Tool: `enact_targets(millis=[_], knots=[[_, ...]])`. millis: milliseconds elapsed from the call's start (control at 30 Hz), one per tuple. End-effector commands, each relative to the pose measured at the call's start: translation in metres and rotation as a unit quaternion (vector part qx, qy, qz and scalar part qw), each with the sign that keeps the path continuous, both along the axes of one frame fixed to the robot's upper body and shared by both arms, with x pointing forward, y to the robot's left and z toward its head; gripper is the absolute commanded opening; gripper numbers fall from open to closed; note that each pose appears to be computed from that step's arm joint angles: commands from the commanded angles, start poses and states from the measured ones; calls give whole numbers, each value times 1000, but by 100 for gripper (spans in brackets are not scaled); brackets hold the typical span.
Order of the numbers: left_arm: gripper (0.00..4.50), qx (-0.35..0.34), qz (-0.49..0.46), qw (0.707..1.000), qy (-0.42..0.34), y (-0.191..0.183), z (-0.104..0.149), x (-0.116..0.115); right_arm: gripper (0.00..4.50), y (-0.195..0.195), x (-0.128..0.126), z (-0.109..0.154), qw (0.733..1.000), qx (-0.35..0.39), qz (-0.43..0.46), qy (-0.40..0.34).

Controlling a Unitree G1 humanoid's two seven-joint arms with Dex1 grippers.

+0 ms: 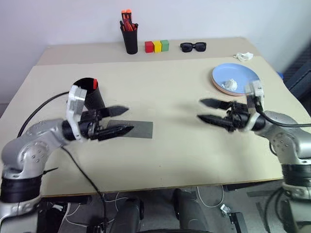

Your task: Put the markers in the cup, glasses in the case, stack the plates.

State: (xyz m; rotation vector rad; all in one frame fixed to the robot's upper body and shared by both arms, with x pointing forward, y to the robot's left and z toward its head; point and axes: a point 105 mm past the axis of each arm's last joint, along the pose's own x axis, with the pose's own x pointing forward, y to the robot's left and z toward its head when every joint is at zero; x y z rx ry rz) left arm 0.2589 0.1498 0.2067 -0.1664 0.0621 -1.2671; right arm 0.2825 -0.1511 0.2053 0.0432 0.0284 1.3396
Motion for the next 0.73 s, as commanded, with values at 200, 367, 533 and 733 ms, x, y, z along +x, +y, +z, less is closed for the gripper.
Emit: enact_targets(millis=[200, 367, 533, 733], knots=[[450, 38, 40, 997, -58, 26, -3, -12, 350, 8, -21, 1, 996, -65, 18, -56], [450, 53, 56, 995, -66, 28, -10, -9, 350, -6, -20, 0, 991, -102, -14, -85], [450, 76, 71, 992, -72, 40, -24, 3, 350, -15, -23, 1, 990, -121, -19, -76], [450, 76, 92, 990, -82, 35, -25, 11, 350, -25, -14, 9, 986, -136, -48, -90]])
